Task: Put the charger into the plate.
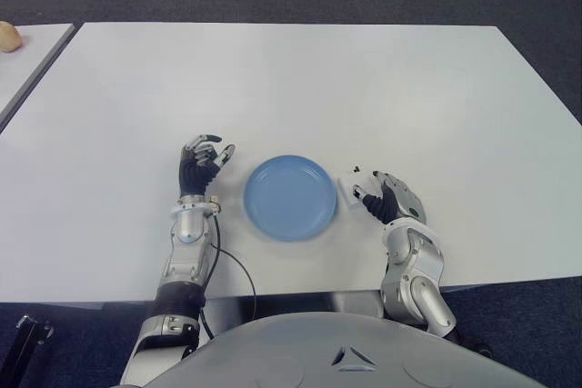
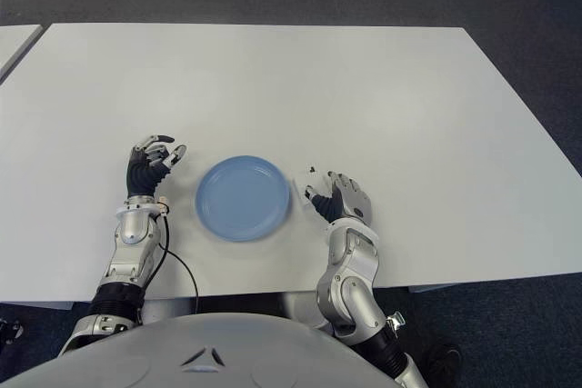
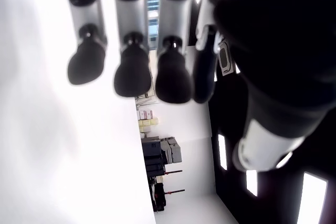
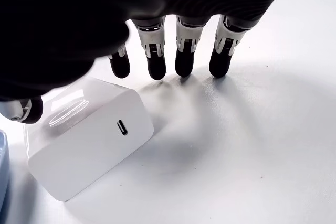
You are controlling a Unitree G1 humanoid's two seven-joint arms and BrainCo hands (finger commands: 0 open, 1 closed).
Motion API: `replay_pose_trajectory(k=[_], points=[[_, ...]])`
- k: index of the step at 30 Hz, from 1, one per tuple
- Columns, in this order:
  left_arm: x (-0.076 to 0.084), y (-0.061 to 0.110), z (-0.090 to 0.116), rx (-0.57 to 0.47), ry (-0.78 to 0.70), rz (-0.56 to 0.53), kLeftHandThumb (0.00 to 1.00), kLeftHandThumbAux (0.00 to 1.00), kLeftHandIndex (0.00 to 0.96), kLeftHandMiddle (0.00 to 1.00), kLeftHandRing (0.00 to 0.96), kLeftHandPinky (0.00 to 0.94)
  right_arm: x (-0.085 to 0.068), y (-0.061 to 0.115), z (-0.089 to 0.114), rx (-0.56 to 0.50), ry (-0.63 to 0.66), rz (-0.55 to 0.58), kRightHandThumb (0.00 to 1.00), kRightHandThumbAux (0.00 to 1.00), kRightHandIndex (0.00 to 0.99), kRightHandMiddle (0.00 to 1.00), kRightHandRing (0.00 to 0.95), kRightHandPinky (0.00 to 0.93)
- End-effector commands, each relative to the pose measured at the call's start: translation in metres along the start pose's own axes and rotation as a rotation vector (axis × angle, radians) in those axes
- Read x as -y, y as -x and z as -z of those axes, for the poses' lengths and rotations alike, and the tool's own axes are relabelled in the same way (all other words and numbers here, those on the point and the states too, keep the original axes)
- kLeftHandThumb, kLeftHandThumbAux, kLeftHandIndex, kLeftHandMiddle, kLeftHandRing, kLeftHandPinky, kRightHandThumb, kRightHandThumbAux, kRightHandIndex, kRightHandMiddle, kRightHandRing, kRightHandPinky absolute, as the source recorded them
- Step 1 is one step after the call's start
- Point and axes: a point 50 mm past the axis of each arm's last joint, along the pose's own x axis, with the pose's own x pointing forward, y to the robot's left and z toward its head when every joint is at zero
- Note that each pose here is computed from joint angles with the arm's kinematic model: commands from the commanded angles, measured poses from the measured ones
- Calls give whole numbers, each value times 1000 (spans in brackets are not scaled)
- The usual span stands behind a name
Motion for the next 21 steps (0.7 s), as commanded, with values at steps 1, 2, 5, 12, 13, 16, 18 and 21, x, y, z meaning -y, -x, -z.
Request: replay_pose_trajectory(k=[1,2,5,12,13,16,18,21], points=[[-1,3,3,-20,-6,-18,705,720,439,787,774,756,-8,-3,15,-95,25,-47,479,211,0,0,0,0],[-1,3,3,-19,-6,-16,705,720,439,787,773,757,-9,-4,15,-97,29,-46,480,210,0,0,0,0],[0,4,2,-15,-5,-12,704,720,438,784,770,757,-8,-1,10,-85,40,-35,485,202,0,0,0,0],[2,5,1,-17,14,-13,705,721,439,779,760,748,-5,10,4,-28,94,-4,506,198,0,0,0,0],[2,5,1,-20,16,-13,705,720,439,778,759,745,-5,10,4,-22,109,-5,510,198,0,0,0,0],[3,6,1,-22,19,-13,705,720,439,776,757,744,-6,11,5,-12,142,-10,516,199,0,0,0,0],[4,6,0,-20,21,-13,705,720,439,776,758,747,-9,11,4,-6,174,-17,520,199,0,0,0,0],[5,7,0,-19,25,-14,705,720,439,777,761,752,-13,11,3,2,217,-26,523,198,0,0,0,0]])
